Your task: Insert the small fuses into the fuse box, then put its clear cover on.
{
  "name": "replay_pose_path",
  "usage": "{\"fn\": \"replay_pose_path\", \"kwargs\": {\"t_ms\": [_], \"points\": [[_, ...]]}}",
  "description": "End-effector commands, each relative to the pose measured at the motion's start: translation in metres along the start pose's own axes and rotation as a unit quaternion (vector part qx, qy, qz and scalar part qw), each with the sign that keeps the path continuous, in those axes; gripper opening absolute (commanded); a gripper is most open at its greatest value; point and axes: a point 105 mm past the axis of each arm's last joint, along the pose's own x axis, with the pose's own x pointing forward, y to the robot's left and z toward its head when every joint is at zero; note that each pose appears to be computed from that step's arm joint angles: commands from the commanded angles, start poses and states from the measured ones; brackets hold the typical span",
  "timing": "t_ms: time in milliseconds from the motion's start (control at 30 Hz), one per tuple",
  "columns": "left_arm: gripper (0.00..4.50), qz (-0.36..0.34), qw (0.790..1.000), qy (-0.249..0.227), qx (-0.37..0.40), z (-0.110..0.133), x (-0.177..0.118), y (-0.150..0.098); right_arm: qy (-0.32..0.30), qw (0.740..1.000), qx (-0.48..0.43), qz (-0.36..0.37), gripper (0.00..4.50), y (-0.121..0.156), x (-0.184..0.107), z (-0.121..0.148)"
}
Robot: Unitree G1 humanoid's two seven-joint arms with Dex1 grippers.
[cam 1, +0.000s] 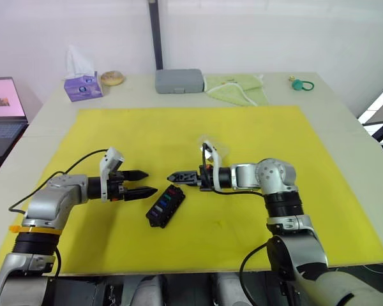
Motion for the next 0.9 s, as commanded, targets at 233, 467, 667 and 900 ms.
{"fn": "replay_pose_path", "kwargs": {"t_ms": [233,467,667,900], "points": [[4.50,0.003,1.000,-0.011,0.026,0.012,0.001,-0.001,0.073,0.997,0.021,0.008,4.42,-0.001,0.024,-0.032],[4.50,-0.002,1.000,-0.008,0.027,0.012,0.002,-0.001,0.057,0.998,0.029,-0.007,3.19,-0.009,0.023,-0.026],[4.50,-0.002,1.000,-0.010,0.027,0.012,0.003,-0.001,0.051,0.998,0.033,-0.011,0.25,-0.010,0.020,-0.026],[4.50,-0.009,1.000,-0.008,0.028,0.011,0.006,-0.001,0.017,0.999,0.047,-0.016,0.03,-0.012,0.016,-0.019]]}}
